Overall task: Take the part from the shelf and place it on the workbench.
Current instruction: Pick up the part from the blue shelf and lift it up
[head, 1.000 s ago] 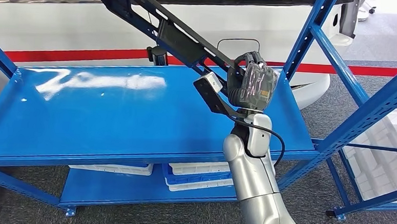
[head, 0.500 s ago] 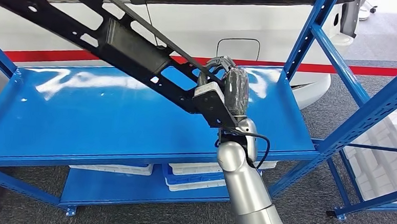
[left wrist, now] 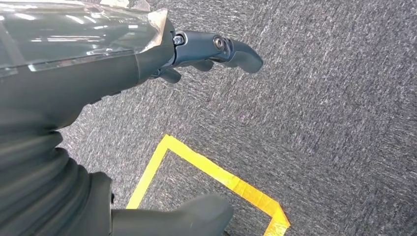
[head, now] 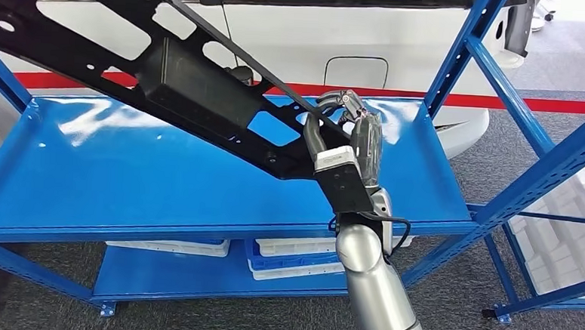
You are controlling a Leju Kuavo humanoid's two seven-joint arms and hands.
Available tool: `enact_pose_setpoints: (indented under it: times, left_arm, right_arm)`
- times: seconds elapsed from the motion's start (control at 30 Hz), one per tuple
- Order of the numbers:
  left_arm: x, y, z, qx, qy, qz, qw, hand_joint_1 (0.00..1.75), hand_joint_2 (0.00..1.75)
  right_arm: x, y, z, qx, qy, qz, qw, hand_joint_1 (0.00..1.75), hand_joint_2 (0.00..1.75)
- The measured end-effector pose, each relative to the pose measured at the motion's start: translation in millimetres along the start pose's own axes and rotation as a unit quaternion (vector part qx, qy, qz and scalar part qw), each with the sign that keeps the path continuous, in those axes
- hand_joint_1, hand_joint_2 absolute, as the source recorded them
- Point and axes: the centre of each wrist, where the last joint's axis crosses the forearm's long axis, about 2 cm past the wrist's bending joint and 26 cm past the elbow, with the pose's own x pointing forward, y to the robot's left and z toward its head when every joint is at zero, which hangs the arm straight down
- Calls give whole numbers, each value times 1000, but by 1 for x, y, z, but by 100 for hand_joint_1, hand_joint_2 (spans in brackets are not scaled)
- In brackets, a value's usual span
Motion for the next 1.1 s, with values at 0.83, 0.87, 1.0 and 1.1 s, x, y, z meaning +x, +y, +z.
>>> enact_pose_setpoints:
  times: [0.83,0.87,1.0,1.1]
  left_arm:
    - [0,3,-2,-44,35,16,998,0,175]
    - [0,2,-2,-46,35,16,998,0,175]
    - [0,3,-2,-46,35,16,998,0,175]
    - [-1,2,-2,-47,35,16,998,0,175]
  right_arm:
    - [25,-59,56,-102,-36,-11,994,175,175]
    - [25,-61,58,-103,-37,-7,994,175,175]
    - [26,-65,68,-104,-34,-2,994,175,175]
    - [27,-67,70,-105,-37,0,994,175,175]
